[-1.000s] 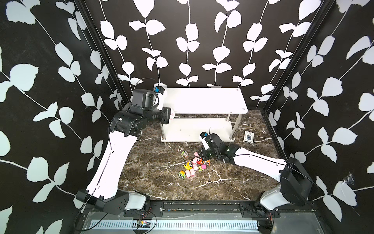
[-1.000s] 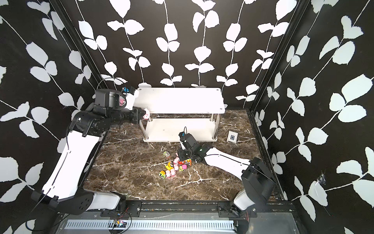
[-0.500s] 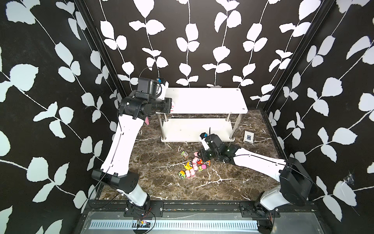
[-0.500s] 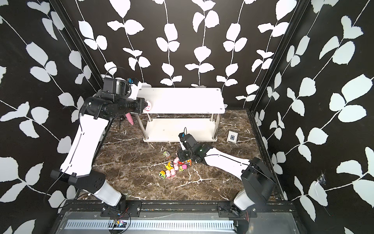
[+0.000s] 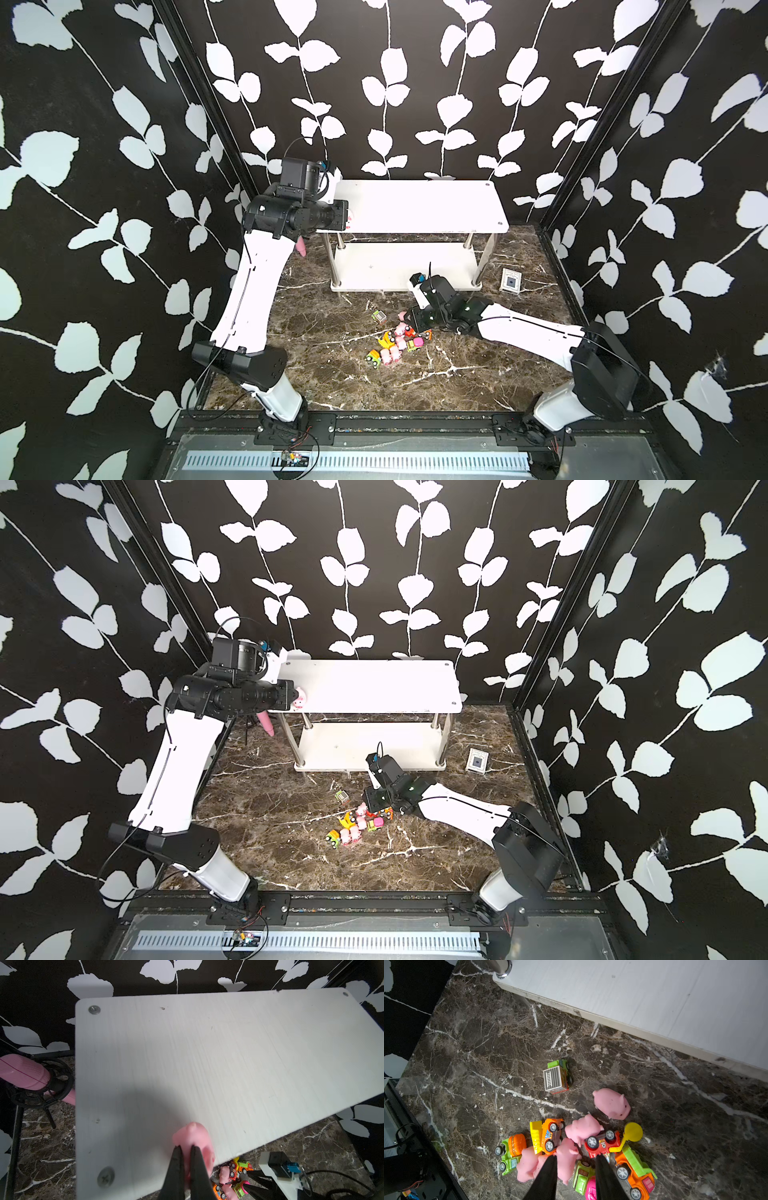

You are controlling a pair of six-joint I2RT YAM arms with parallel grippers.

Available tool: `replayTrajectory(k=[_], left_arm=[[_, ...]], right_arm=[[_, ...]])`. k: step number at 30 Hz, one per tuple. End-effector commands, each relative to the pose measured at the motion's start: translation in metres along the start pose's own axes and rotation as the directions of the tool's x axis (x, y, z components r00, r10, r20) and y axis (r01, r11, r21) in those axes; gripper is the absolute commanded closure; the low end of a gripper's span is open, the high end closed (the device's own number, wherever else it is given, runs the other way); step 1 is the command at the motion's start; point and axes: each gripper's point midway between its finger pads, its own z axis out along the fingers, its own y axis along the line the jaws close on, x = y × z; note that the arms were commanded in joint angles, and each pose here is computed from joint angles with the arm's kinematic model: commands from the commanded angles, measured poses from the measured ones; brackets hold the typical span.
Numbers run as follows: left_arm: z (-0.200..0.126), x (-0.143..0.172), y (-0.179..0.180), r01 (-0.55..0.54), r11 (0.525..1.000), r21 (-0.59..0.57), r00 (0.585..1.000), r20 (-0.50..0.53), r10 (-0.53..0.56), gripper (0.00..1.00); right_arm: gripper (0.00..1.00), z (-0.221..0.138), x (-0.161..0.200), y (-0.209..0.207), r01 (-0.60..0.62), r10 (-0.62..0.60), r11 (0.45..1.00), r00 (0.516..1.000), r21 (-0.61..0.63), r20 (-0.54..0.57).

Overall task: Organize plastic toys on shelves
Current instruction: Place the plastic toy on the shelf.

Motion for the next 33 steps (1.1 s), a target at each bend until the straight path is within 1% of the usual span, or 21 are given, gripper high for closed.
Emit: replayTrajectory(k=[1, 5, 11, 12, 16, 17, 20, 22, 33], left_arm=[[-0.005, -0.003, 0.004, -0.007, 1.000, -0.002, 1.000, 0.001, 0.007, 1.00], [0.006, 0.000, 0.008, 0.000, 1.000, -0.001, 1.000, -0.027, 0.000, 1.00], [0.013, 0.000, 0.011, 0.008, 1.000, 0.000, 0.999, -0.034, -0.008, 1.00], [0.015, 0.000, 0.011, 0.009, 1.000, -0.001, 0.999, -0.039, -0.009, 0.92], [0.016, -0.001, 0.013, 0.013, 1.000, -0.006, 0.999, -0.034, -0.014, 0.71], [0.015, -0.002, 0.012, 0.014, 1.000, -0.003, 0.999, -0.029, -0.014, 0.69], [0.013, -0.006, 0.012, 0.016, 1.000, -0.002, 1.000, -0.015, -0.016, 0.65], [0.011, -0.008, 0.012, 0.016, 1.000, -0.006, 1.000, -0.004, -0.016, 0.60], [-0.012, -0.016, 0.013, -0.001, 0.999, -0.034, 0.999, 0.043, 0.003, 0.52]], right_arm=[[0.66, 0.007, 0.005, -0.004, -0.011, 0.011, 1.000, 1.000, -0.001, -0.006], [0.66, 0.009, 0.005, -0.004, -0.016, 0.016, 1.000, 1.000, -0.006, -0.009], [0.65, 0.010, 0.007, -0.004, -0.018, 0.018, 1.000, 1.000, -0.005, -0.014], [0.65, 0.010, 0.007, -0.005, -0.020, 0.020, 1.000, 1.000, -0.005, -0.015], [0.64, 0.011, 0.009, -0.005, -0.023, 0.022, 1.000, 1.000, -0.006, -0.016], [0.64, 0.011, 0.009, -0.005, -0.022, 0.022, 1.000, 1.000, -0.005, -0.018], [0.64, 0.011, 0.009, -0.005, -0.023, 0.022, 1.000, 1.000, -0.006, -0.017], [0.64, 0.011, 0.009, -0.005, -0.021, 0.021, 1.000, 1.000, -0.007, -0.015], [0.63, 0.009, 0.008, -0.004, -0.017, 0.017, 1.000, 1.000, -0.010, -0.012]])
